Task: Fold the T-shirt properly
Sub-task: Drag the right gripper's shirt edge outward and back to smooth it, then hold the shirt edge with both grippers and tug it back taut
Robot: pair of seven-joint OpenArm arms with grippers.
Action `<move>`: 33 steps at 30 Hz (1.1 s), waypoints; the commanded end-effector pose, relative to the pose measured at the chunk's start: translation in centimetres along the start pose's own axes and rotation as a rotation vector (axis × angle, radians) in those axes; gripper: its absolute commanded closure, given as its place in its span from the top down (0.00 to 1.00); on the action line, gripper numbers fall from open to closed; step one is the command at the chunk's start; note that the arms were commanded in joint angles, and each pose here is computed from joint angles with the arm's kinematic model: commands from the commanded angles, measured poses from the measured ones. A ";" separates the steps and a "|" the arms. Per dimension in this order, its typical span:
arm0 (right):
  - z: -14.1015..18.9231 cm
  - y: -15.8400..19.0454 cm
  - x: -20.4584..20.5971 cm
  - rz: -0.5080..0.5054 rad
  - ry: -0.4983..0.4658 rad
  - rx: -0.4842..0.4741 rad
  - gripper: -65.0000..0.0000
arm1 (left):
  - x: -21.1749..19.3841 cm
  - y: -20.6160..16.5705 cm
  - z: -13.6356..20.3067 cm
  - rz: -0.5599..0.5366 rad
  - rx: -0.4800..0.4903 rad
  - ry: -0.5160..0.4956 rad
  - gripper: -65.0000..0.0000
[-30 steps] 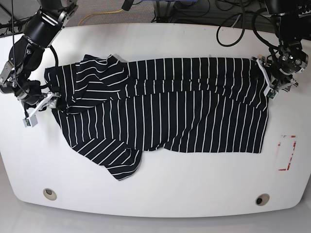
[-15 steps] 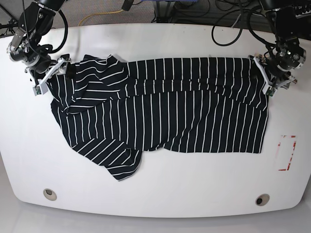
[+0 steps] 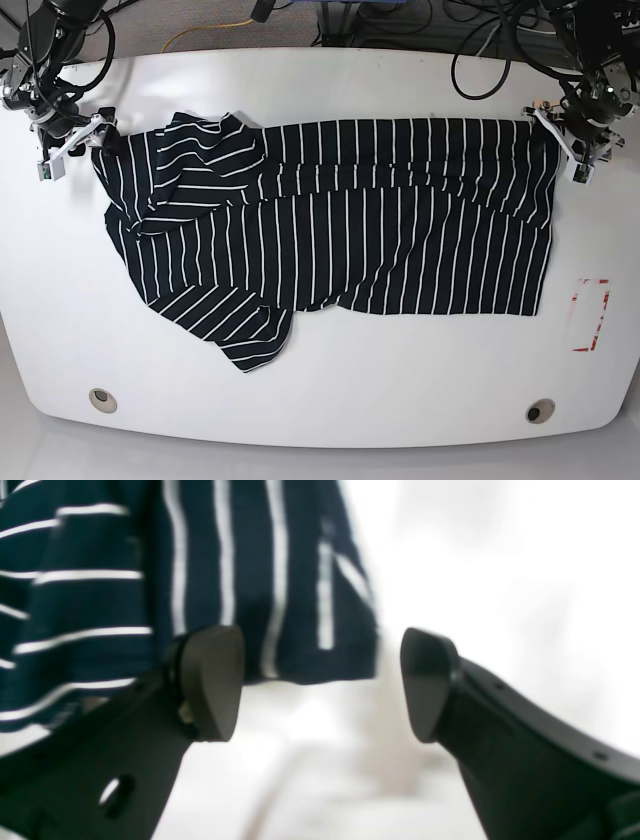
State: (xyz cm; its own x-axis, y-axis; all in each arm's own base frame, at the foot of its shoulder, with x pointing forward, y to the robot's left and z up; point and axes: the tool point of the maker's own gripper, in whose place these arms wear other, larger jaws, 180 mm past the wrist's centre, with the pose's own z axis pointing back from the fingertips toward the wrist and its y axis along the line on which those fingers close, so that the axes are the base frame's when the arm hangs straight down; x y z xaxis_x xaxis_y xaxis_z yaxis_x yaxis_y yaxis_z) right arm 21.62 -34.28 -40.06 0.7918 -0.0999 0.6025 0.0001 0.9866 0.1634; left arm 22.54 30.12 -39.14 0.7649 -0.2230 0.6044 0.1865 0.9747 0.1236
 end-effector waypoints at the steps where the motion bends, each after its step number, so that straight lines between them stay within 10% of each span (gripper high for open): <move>1: 0.2 -1.0 1.4 -0.007 -0.049 -0.007 0.70 | 1.5 0.6 0.5 -0.010 0.008 -0.049 0.66; 15: -1.9 1.0 -0.6 -0.063 -0.023 0.054 0.63 | -2.4 1.8 -0.5 0.085 0.004 0.034 0.66; 23: -2.2 1.7 -1.3 -0.076 -0.015 0.068 0.01 | -2.8 1.7 -0.5 0.087 0.002 0.044 0.16; 25: -2.0 1.7 -0.9 -0.067 -0.027 0.064 0.00 | -2.9 1.6 -0.5 0.087 0.001 0.044 0.00; 33: 1.3 1.0 -2.4 -0.013 -0.016 0.004 0.00 | -5.4 1.1 1.5 0.043 0.009 0.103 0.00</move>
State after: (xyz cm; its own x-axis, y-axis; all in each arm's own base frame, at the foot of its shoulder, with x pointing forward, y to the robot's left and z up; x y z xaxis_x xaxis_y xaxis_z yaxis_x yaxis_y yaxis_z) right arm 18.43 -32.22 -41.89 0.7995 -0.1524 0.5810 0.0256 0.9750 0.2205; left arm 18.80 31.18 -41.17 0.8034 -0.1469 0.5771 0.1424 0.9884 0.0534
